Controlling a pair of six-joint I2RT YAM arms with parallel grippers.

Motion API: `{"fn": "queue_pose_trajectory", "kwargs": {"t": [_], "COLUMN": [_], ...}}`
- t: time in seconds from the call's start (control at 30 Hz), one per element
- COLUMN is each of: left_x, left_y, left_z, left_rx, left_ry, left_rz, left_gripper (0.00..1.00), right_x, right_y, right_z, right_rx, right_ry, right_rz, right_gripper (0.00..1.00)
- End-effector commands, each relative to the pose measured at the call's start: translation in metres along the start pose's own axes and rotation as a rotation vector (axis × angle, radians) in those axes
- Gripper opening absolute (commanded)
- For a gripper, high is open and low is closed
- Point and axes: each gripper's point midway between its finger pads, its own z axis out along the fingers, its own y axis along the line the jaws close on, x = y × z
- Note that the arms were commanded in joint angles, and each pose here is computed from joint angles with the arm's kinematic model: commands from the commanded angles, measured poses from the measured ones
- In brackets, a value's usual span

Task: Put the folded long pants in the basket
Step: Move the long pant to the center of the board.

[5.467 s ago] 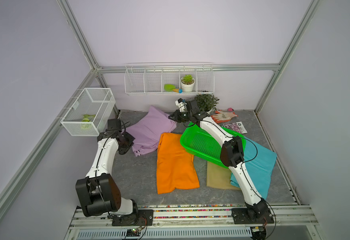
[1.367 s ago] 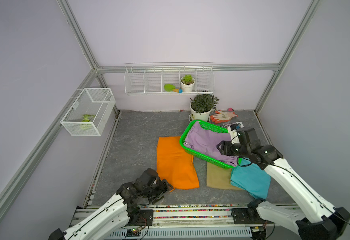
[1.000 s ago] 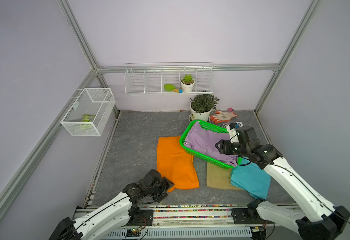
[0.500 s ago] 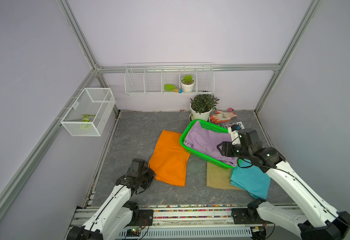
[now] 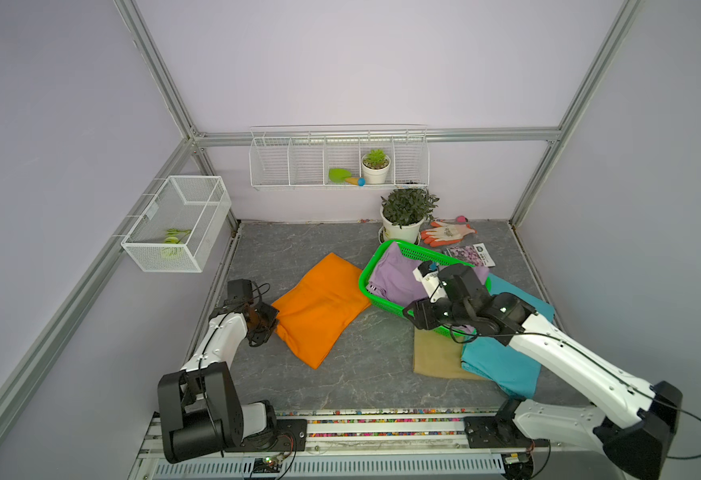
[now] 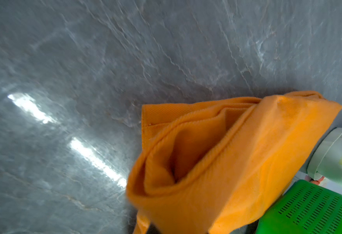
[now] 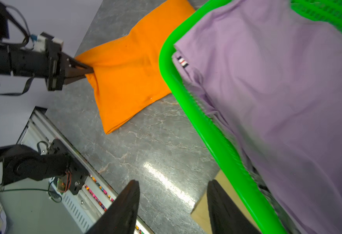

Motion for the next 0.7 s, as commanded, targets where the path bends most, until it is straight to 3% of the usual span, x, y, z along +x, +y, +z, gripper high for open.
{"fn": "queue_pose_trajectory", "kwargs": {"t": [0.0, 0.07, 0.1, 0.2, 0.23, 0.3, 0.4, 0.53, 0.67], "left_x": [-0.022, -0.026, -0.025, -0.023, -0.022, -0.03, -0.031, -0.004, 0.042], "left_y": [0.012, 0.016, 0.015, 0.012, 0.012, 0.024, 0.035, 0.021, -0.028], "left_z": [-0.012, -0.016, -0.016, -0.018, -0.019, -0.028, -0.042, -0.037, -0.035], "left_rx": [-0.019, 0.004, 0.017, 0.018, 0.013, -0.029, -0.09, 0.046, 0.293], "left_ry": [-0.057, -0.066, -0.057, -0.031, -0.024, -0.051, -0.096, -0.011, 0.138], "left_rz": [-0.028, -0.055, -0.054, -0.023, -0.016, -0.058, -0.084, -0.062, 0.079], "left_gripper": [0.0, 0.02, 0.12, 0.28, 0.37, 0.65, 0.92, 0.96, 0.7], "right_x": [-0.018, -0.019, -0.019, -0.02, -0.02, -0.022, -0.029, -0.048, -0.067], "right_y": [0.023, 0.035, 0.042, 0.054, 0.057, 0.064, 0.07, 0.072, 0.079], "right_z": [0.009, 0.02, 0.026, 0.042, 0.047, 0.059, 0.079, 0.109, 0.145], "right_rx": [-0.013, -0.022, -0.027, -0.043, -0.051, -0.07, -0.073, -0.027, -0.002], "right_ry": [-0.049, -0.038, -0.029, -0.001, 0.007, 0.032, 0.065, 0.112, 0.185], "right_rz": [-0.098, -0.12, -0.132, -0.154, -0.16, -0.174, -0.215, -0.255, -0.266], "right_gripper": [0.59, 0.59, 0.59, 0.6, 0.6, 0.6, 0.62, 0.63, 0.62]}}
